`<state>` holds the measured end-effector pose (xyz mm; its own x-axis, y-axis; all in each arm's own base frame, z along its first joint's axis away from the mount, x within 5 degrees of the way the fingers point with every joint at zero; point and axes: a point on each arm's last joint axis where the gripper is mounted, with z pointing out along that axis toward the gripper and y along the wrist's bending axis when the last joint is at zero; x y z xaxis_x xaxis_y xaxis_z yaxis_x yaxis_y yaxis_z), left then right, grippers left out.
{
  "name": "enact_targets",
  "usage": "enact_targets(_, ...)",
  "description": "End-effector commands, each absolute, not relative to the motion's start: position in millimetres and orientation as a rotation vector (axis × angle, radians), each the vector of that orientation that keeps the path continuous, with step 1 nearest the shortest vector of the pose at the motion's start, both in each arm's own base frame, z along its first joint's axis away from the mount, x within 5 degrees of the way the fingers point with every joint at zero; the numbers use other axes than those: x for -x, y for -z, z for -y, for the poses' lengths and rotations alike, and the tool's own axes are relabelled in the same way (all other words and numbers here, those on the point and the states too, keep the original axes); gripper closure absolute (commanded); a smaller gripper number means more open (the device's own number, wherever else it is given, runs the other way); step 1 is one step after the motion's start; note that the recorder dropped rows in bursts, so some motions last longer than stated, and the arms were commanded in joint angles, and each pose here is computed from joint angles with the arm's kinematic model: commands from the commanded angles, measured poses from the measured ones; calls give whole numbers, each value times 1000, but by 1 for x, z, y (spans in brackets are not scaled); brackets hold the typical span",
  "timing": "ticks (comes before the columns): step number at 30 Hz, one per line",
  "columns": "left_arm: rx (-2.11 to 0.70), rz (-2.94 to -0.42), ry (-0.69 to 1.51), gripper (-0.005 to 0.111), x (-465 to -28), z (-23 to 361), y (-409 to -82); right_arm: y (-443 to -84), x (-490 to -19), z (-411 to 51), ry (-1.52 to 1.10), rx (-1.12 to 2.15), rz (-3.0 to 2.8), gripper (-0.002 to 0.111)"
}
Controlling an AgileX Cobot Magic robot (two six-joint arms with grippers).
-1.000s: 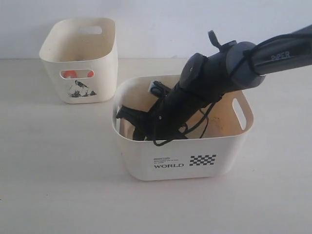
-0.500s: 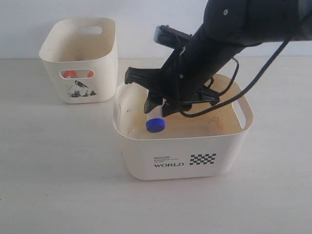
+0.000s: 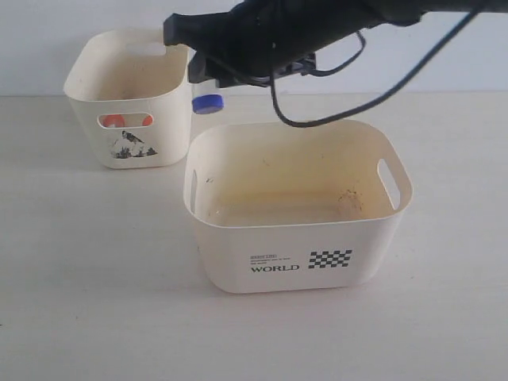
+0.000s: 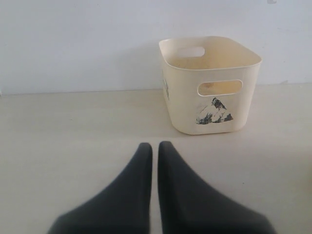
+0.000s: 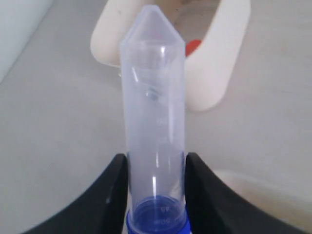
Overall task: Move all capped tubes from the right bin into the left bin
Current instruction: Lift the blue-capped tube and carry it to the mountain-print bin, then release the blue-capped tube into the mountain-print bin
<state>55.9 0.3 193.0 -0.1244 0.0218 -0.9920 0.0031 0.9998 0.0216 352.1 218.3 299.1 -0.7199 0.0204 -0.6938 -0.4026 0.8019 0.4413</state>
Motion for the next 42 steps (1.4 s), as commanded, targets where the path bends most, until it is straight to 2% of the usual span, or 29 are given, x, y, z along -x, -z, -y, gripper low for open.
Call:
enact_targets(1, -12, -1691, -11, 102, -56, 0, -194, -291, -388, -245, -844, 301, -2191, 108)
enact_targets(12, -12, -1693, -11, 102, -56, 0, -194, -283, -417, -323, -827, 463, -1983, 108)
enact_targets(26, -12, -1691, -11, 102, -56, 0, -194, -232, -466, -345, -808, 243, -1879, 106)
enact_targets(28, -12, -1691, -11, 102, -56, 0, -194, -229, -465, -348, -840, 253, -1910, 98)
enact_targets(29, -12, -1691, -11, 102, -56, 0, -194, -229, -464, -349, -841, 264, -1915, 90)
enact_targets(33, -12, -1691, -11, 102, -56, 0, -194, -230, -465, -348, -836, 256, -1905, 43)
enact_targets(34, -12, -1691, -11, 102, -56, 0, -194, -232, -465, -348, -843, 248, -1903, 40)
enact_targets(35, -12, -1691, -11, 102, -56, 0, -194, -236, -463, -348, -849, 254, -1902, 44)
enact_targets(37, -12, -1691, -11, 102, -56, 0, -194, -242, -462, -348, -851, 265, -1895, 62)
enact_targets(40, -12, -1693, -11, 102, -56, 0, -194, -257, -454, -348, -876, 329, -1912, 110)
enact_targets(42, -12, -1693, -11, 102, -56, 0, -194, -268, -445, -348, -910, 404, -1949, 107)
